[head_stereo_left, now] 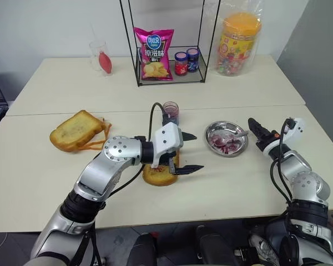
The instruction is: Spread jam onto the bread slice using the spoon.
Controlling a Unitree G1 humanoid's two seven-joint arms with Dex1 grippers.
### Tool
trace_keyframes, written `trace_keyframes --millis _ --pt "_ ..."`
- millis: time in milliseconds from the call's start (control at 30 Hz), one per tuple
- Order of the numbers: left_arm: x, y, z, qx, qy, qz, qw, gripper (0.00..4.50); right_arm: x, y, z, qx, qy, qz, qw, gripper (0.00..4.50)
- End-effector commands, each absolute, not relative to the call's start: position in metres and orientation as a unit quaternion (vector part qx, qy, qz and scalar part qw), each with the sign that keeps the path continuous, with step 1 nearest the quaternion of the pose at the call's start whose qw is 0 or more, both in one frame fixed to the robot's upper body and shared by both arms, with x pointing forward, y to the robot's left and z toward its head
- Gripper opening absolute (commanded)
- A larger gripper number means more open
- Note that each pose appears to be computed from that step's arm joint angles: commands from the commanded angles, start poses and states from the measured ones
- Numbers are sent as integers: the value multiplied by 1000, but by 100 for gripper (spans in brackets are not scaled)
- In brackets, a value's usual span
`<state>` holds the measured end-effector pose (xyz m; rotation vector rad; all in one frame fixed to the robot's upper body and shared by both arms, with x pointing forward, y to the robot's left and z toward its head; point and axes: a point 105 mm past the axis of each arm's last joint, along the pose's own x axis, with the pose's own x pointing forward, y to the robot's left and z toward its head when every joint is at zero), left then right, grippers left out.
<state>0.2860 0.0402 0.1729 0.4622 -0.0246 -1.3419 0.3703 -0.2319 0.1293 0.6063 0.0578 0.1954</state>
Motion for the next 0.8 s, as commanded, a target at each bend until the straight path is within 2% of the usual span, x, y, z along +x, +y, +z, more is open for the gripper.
trace_keyframes --millis 33,133,233,400,500,567,633,733,800 --pt "284 36 187 216 -38 -616 756 450 367 -242 150 236 -19 84 968 367" --pt "285 35 189 214 -42 -613 759 450 366 -246 156 231 -42 71 969 367" --pt "291 43 195 210 -53 -589 779 450 361 -248 179 209 -91 68 971 367" --pt "303 61 205 203 -67 -534 818 450 352 -238 193 181 -104 96 973 367" --pt "312 121 200 231 -29 -432 871 450 326 -200 214 89 -96 216 968 367" --pt "307 152 197 232 -1 -394 889 450 309 -181 212 38 -70 280 957 367" --pt "300 173 192 239 19 -371 897 450 293 -170 205 2 -40 333 942 367" --pt "278 209 167 265 86 -362 890 450 260 -158 190 -85 28 443 892 367" --pt "267 221 158 262 113 -363 887 450 244 -158 183 -108 68 486 865 367"
